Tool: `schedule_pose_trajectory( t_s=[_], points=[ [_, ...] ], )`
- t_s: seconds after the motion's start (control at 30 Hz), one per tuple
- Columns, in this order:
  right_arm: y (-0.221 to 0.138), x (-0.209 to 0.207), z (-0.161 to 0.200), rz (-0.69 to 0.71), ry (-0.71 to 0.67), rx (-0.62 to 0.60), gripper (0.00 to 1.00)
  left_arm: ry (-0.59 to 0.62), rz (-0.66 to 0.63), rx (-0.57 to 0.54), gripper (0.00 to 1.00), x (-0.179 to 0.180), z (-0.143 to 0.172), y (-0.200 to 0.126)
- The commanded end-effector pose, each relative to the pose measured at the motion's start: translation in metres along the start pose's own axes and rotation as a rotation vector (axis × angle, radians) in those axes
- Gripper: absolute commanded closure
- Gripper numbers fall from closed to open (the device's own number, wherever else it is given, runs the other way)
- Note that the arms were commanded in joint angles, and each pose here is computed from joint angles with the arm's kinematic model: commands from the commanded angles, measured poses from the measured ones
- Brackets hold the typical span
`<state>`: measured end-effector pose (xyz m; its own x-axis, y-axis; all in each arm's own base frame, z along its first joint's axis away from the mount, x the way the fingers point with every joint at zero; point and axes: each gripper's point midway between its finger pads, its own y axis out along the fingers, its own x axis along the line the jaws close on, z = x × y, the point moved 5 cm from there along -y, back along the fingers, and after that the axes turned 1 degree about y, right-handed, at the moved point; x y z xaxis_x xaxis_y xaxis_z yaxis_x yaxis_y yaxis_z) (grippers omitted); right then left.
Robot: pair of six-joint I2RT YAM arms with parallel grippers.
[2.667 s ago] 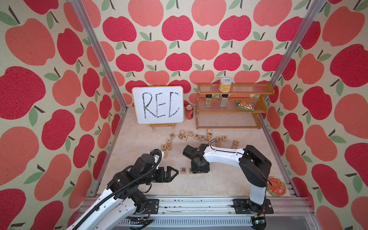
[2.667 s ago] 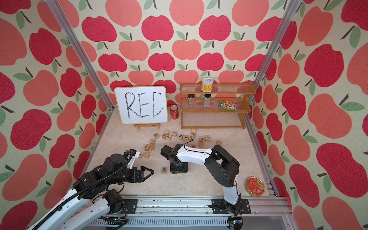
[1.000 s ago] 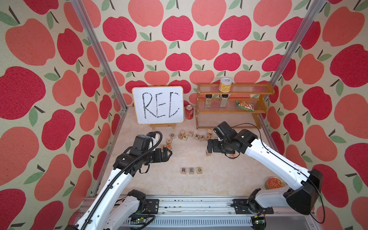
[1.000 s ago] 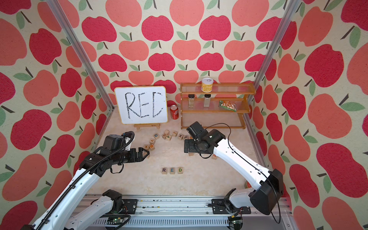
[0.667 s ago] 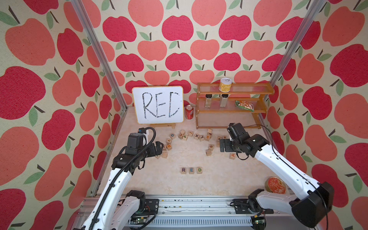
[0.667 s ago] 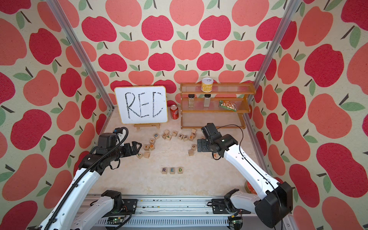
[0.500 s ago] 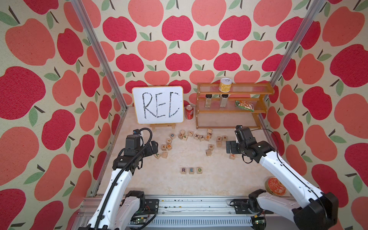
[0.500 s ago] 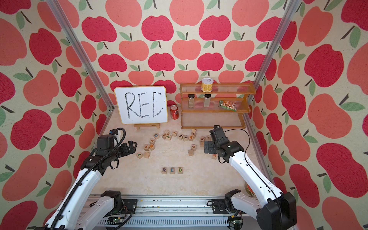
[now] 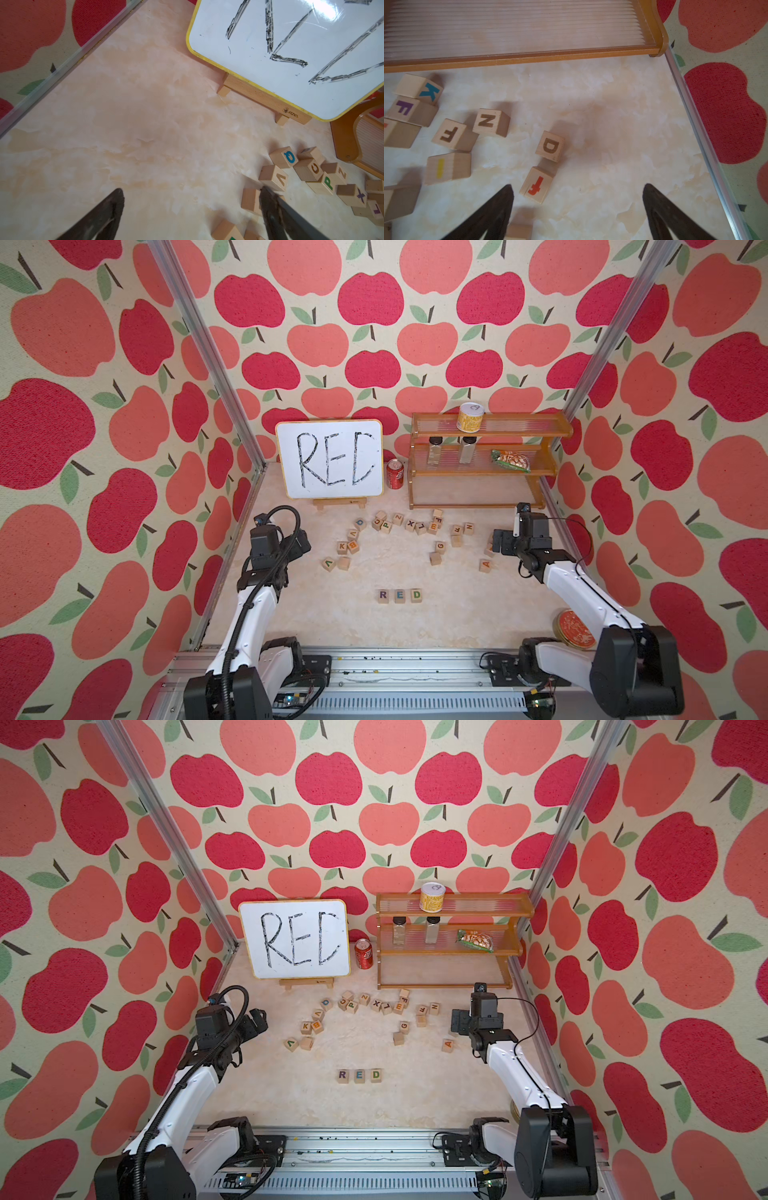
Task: Assemble the uppercase word "red" with letter blocks
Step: Reset both arms
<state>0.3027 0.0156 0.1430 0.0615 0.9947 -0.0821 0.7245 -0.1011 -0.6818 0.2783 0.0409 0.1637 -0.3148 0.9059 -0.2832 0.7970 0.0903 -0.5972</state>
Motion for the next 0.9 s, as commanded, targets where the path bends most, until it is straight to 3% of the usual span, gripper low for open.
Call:
schedule_pose_trajectory(
  t_s=[0.0,0.5,0.77,0.87],
  points=[
    [0.014,-0.005,-0.016,0.041,-0.029,-0.157,0.01,0.005,-0.021,-0.11,0.01,0.008,-0.017,0.012],
    [0.052,-0.004,-0.025,0.08,-0.051,-0.336,0.01,0.159,0.041,-0.169,0.01,0.015,-0.016,0.079],
    [0.056,0.003,-0.007,0.02,-0.061,-0.407,0.01,0.283,0.165,-0.238,0.01,-0.004,0.006,0.08],
    [0.057,0.005,-0.005,0.004,-0.075,-0.432,0.01,0.331,0.175,-0.201,0.01,-0.01,0.014,0.09]
  ],
)
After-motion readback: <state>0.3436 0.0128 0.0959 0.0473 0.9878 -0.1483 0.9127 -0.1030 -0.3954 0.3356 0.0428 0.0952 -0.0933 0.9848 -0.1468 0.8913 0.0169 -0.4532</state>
